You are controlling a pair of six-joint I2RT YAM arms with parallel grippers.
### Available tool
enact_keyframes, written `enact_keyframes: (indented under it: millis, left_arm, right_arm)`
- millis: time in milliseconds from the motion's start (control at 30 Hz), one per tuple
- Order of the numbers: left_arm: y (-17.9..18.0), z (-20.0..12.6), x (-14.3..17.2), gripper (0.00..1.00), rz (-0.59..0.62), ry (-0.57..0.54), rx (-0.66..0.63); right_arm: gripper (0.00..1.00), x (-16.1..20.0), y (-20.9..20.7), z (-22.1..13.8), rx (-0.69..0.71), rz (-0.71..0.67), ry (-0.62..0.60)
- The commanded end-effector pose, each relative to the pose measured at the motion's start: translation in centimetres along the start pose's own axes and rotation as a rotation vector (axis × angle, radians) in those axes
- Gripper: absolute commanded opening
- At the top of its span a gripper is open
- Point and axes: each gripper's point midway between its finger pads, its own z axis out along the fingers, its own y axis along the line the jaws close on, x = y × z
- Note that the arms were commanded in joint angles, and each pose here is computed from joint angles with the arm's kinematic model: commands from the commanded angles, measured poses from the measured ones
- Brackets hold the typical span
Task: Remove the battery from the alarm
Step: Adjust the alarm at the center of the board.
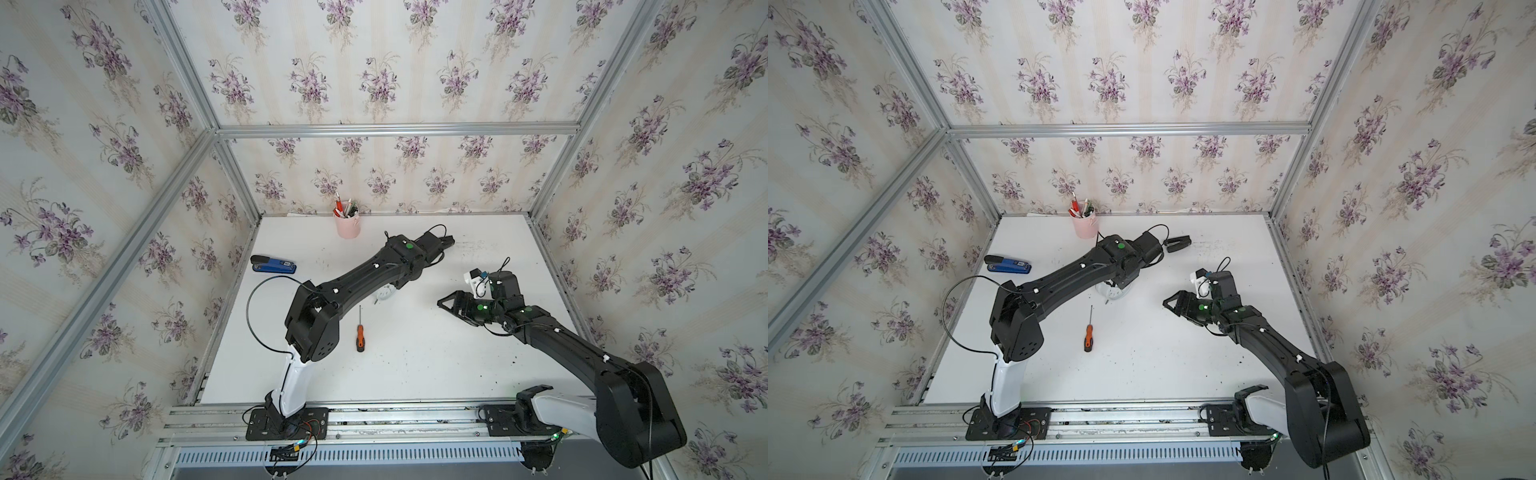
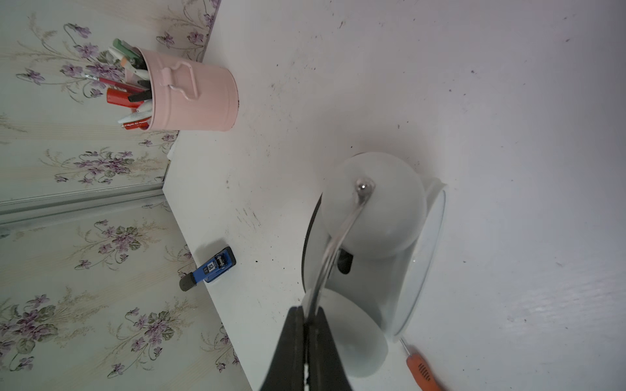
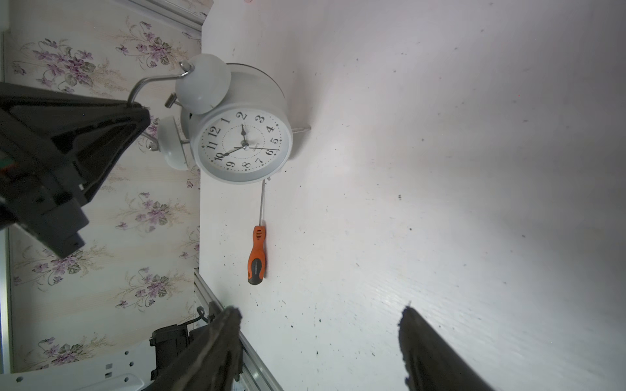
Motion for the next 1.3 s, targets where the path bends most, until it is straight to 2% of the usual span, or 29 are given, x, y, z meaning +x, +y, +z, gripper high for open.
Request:
enact_keyframes:
  millis: [0,133,267,467,533,600,700,900,1000,1067,1133,1267]
  left_arm:
    - [-0.3,-1.3,0.0,0.01,0.003,-0.013,-0.102]
    - [-2.6,-2.5,0.3,0.03,-0.011,-0.028,-0.163]
    - [-5.2,-3.6,1.0,0.09,-0.075,-0.037,-0.152]
    - [-10.0,-4.6,2.1,0.20,-0.142,-0.016,-0.060]
    - [-11.9,-4.2,2.9,0.30,-0.151,0.016,-0.015]
    - [-13.4,-3.9,3.5,0.30,-0.158,0.050,0.023]
    - [-13.6,-4.1,3.6,0.40,-0.145,0.057,0.015]
    - [-15.3,-4.2,3.3,0.47,-0.119,0.069,0.108]
    - [-15.4,-4.4,3.6,0.50,-0.120,0.081,0.123]
    - [-14.4,-5.0,3.6,0.59,-0.153,0.076,0.130]
    - [-12.3,-5.8,3.4,0.66,-0.226,0.066,0.178]
    - [-6.7,-6.0,3.2,0.72,-0.373,0.035,0.306]
  right_arm:
    - [0.77,0.3,-1.8,-0.3,0.041,0.067,0.001]
    - [0.77,0.4,-3.6,-0.7,0.073,0.121,-0.014]
    - [0.77,-0.1,-4.0,-1.1,0.078,0.136,-0.034]
    - [0.78,-0.7,-4.4,-1.8,0.093,0.142,-0.051]
    - [0.78,-0.8,-4.7,-2.0,0.099,0.149,-0.054]
    - [0.78,-1.0,-5.1,-2.5,0.114,0.166,-0.066]
    - [0.79,-1.1,-5.6,-3.3,0.130,0.183,-0.082]
    - [0.79,-0.6,-6.8,-3.6,0.155,0.222,-0.080]
    - [0.79,-0.8,-6.6,-3.8,0.151,0.219,-0.091]
    - [0.80,-1.0,-6.3,-4.0,0.151,0.214,-0.094]
    - [0.80,-1.1,-6.3,-4.1,0.157,0.219,-0.093]
    - [0.79,-0.2,-6.5,-3.9,0.138,0.271,-0.086]
